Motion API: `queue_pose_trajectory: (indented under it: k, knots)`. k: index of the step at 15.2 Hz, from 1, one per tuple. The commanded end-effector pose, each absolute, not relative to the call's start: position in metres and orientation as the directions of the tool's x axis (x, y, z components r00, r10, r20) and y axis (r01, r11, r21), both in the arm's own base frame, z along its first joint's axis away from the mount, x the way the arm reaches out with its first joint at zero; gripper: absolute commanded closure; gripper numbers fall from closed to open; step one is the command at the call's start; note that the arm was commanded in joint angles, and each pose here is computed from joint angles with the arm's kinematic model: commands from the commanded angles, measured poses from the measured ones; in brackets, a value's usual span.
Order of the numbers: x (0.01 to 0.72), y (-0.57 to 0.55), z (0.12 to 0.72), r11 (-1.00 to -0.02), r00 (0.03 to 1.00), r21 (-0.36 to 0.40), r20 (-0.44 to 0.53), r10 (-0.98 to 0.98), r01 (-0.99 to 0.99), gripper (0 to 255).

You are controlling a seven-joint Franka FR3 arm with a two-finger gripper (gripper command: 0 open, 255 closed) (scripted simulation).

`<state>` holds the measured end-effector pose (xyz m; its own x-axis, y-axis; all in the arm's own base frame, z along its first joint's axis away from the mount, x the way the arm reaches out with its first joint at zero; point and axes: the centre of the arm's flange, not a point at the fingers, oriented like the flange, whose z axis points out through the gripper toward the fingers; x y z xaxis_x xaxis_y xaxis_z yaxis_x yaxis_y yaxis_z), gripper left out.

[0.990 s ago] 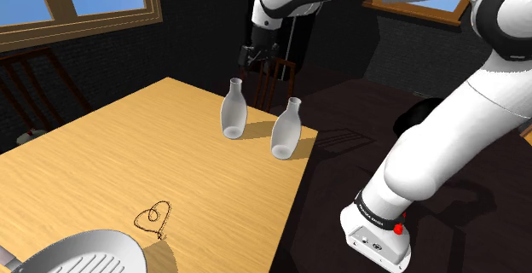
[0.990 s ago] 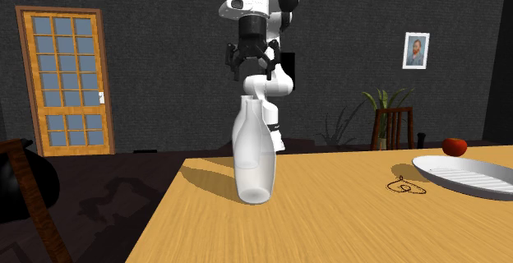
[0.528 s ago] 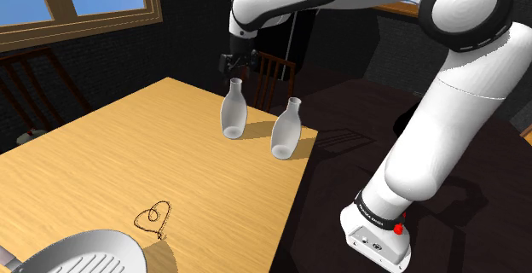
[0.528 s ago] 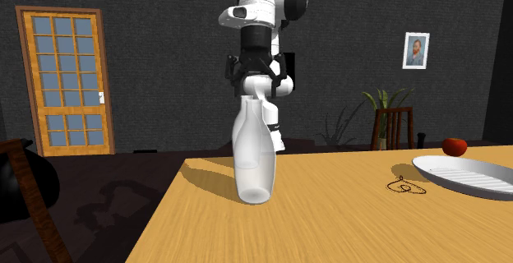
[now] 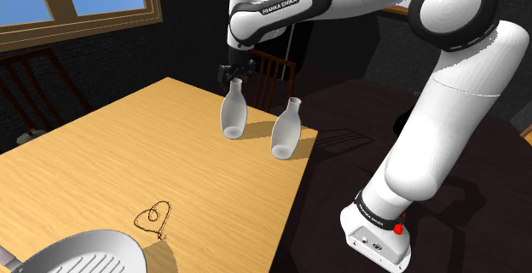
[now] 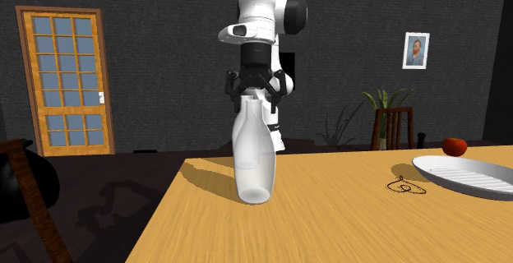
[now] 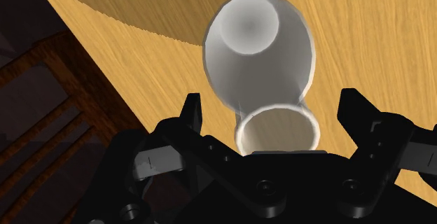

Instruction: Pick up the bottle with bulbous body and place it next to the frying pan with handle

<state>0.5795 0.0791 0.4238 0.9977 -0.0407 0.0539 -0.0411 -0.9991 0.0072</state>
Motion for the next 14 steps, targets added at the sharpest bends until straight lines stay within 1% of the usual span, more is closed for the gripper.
queue_pose_trajectory:
  k: [1, 6, 7, 14]
  knots:
    - [0.5793, 0.0793, 0.4225, -0.999, 0.998, 0.007, 0.054, -0.041, -0.041, 0]
    - [0.5794, 0.0793, 0.4226, -0.999, 0.998, 0.007, 0.054, -0.041, -0.041, 0]
    - [0.5794, 0.0793, 0.4226, -0.999, 0.998, 0.007, 0.054, -0.041, -0.041, 255]
    - [0.5794, 0.0794, 0.4225, -0.999, 0.998, 0.007, 0.054, -0.041, -0.041, 255]
